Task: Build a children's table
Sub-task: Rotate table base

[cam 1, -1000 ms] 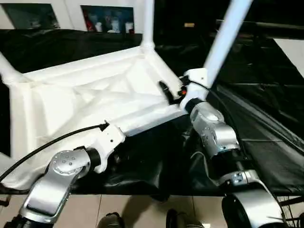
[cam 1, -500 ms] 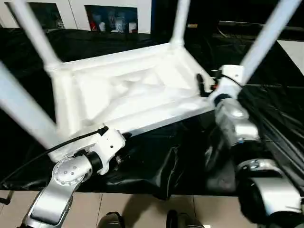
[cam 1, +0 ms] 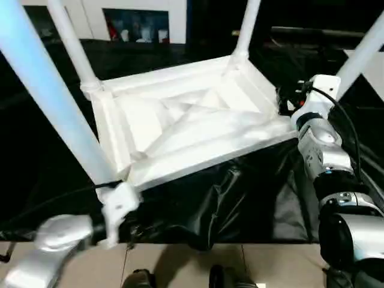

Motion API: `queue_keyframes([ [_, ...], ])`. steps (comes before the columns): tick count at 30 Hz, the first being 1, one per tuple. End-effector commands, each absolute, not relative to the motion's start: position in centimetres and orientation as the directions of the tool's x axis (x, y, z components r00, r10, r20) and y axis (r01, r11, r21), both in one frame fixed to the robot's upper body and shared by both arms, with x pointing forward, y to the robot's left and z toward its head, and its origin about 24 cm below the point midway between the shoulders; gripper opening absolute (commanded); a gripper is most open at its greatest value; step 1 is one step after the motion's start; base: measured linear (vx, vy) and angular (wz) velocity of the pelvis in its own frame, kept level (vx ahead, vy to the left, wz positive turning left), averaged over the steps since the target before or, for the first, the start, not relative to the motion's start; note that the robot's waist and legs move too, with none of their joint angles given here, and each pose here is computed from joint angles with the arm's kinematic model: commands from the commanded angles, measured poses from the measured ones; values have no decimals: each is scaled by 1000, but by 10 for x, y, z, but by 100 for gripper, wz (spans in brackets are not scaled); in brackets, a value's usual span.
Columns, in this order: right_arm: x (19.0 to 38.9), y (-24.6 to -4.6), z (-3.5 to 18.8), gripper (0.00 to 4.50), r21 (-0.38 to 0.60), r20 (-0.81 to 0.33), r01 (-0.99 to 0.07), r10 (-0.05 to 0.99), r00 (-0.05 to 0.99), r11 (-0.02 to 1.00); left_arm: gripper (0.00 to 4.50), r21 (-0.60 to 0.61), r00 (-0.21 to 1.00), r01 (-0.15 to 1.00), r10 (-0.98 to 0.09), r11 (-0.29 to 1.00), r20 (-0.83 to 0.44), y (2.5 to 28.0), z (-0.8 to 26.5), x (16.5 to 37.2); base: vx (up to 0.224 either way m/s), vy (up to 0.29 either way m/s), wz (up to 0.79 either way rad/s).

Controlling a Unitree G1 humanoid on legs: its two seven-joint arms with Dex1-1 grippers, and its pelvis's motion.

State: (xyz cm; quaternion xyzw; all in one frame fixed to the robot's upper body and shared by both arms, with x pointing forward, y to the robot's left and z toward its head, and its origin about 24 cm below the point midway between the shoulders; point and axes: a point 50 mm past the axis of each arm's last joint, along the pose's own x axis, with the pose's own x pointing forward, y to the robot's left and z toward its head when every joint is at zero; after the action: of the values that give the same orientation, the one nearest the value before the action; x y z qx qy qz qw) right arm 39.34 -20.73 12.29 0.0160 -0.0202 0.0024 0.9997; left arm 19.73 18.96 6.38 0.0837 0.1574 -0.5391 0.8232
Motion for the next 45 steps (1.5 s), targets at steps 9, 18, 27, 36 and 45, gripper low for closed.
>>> queue_keyframes([
  [9,375,-170,100,416,-93,-9,-306,306,952,948,262,-88,347,914,-876,395,-334,243,94,185,0,0,0],
  [18,356,-183,83,416,-130,-63,-280,274,960,951,262,-144,437,859,-850,491,-294,301,131,178,0,0,0],
  [27,327,-210,75,416,-174,-188,-475,444,876,863,262,-104,530,833,-837,544,-134,318,152,187,0,0,0],
  [36,323,-224,63,416,-188,-288,-362,301,909,913,262,-104,494,863,-869,494,-27,304,158,200,0,0,0],
  [45,332,-229,51,416,-247,-363,-245,145,920,937,262,-86,337,939,-940,332,46,271,171,209,0,0,0],
])
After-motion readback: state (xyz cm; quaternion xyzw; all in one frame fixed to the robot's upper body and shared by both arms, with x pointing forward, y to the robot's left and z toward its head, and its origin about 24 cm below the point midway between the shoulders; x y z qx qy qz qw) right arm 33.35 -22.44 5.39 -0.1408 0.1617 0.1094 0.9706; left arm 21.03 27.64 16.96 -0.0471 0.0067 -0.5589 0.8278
